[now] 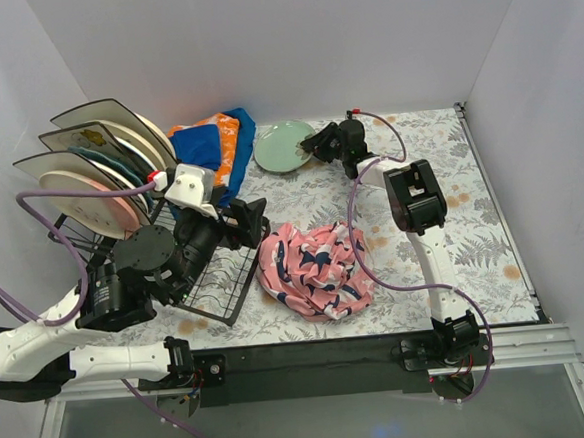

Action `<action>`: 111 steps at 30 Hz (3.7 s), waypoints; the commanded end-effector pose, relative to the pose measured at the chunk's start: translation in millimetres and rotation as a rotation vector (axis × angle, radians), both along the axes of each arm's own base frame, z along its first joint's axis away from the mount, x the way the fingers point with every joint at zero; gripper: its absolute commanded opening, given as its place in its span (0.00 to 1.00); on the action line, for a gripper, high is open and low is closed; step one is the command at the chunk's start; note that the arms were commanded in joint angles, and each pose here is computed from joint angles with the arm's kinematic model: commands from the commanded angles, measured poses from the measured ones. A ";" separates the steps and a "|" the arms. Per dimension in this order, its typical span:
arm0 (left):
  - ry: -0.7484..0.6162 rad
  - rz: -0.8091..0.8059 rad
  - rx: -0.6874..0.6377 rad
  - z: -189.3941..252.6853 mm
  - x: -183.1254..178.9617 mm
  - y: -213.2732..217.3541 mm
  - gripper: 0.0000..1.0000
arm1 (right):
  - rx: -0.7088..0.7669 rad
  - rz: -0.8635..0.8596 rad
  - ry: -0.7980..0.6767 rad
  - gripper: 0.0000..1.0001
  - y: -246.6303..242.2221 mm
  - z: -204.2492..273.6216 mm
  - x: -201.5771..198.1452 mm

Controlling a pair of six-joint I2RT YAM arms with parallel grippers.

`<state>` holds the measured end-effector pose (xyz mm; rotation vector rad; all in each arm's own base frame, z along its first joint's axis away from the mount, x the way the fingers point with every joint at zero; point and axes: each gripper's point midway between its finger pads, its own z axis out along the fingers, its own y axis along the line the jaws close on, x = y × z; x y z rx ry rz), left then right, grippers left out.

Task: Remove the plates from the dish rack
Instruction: Place the plate at the center of the board, then unload the plate from the dish rack.

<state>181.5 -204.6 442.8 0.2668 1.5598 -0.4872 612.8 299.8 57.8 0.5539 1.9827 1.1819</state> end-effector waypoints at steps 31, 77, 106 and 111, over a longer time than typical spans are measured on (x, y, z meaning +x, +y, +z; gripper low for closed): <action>0.049 0.386 -0.114 81.6 100.8 31.1 0.73 | -0.248 0.046 -0.228 0.88 -61.7 139.4 -68.9; -0.124 0.020 -0.286 152.4 -17.1 106.9 0.73 | -0.327 0.563 -1.257 0.49 319.6 355.2 -397.1; -0.126 -0.066 -0.317 151.5 -35.6 107.8 0.73 | -0.413 0.510 -1.310 0.48 339.1 346.5 -404.7; -0.120 -0.061 -0.315 148.8 -33.5 106.1 0.73 | -0.469 0.494 -1.329 0.48 343.7 335.6 -397.1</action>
